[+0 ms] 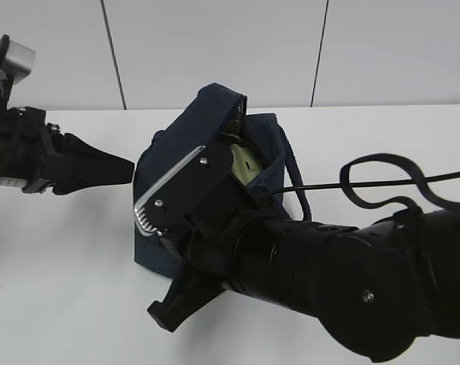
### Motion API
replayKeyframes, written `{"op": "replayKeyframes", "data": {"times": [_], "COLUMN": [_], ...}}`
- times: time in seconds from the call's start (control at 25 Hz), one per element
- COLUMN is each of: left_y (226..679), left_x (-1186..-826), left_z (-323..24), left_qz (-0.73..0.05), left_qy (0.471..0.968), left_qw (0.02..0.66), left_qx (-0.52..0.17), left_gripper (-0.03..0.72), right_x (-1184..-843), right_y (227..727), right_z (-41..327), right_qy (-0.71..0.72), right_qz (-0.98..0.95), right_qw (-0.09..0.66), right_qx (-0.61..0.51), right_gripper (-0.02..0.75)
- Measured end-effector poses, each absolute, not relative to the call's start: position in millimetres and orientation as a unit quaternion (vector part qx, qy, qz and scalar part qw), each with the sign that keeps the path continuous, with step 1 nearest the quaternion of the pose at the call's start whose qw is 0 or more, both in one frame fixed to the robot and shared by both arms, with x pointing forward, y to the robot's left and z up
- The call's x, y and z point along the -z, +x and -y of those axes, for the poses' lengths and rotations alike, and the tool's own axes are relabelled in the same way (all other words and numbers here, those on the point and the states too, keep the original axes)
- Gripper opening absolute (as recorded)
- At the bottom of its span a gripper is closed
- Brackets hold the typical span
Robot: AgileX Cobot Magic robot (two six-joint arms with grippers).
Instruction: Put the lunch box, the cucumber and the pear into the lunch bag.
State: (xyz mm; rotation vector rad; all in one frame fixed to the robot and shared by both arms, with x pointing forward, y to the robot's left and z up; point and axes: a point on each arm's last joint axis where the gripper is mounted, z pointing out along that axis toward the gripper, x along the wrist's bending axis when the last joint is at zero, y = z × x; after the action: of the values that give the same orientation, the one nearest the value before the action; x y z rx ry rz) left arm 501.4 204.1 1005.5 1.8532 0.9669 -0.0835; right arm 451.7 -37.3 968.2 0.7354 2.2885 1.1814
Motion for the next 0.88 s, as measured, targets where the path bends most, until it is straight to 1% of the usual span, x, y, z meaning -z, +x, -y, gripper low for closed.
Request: {"op": "replayKeyframes", "data": {"times": [0.32, 0.52, 0.6, 0.72, 0.88], "left_y": [500.7, 499.7, 501.5, 502.6, 503.6], "left_x": [-998.4, -984.7, -980.6, -979.7, -978.0], "left_z": [-203.8, -207.4, -207.7, -208.3, -204.8], "left_qz": [-0.366, -0.306, -0.278, -0.244, -0.217], "left_qy": [0.795, 0.845, 0.857, 0.868, 0.874], "left_qw": [0.482, 0.439, 0.435, 0.432, 0.435], "left_qx": [0.036, 0.016, 0.001, -0.022, -0.035], "left_gripper": [0.241, 0.241, 0.241, 0.241, 0.246], "right_x": [-968.0, -968.0, -968.0, -967.9, -967.9], "right_y": [451.6, 451.6, 451.7, 451.7, 451.7], "right_z": [37.3, 37.4, 37.4, 37.5, 37.5], "right_qy": [0.267, 0.269, 0.271, 0.273, 0.272], "right_qz": [-0.832, -0.832, -0.831, -0.831, -0.831], "right_qw": [0.229, 0.228, 0.228, 0.227, 0.227], "right_qx": [-0.429, -0.429, -0.429, -0.429, -0.429], "right_gripper": [0.000, 0.000, 0.000, 0.000, 0.000]}}
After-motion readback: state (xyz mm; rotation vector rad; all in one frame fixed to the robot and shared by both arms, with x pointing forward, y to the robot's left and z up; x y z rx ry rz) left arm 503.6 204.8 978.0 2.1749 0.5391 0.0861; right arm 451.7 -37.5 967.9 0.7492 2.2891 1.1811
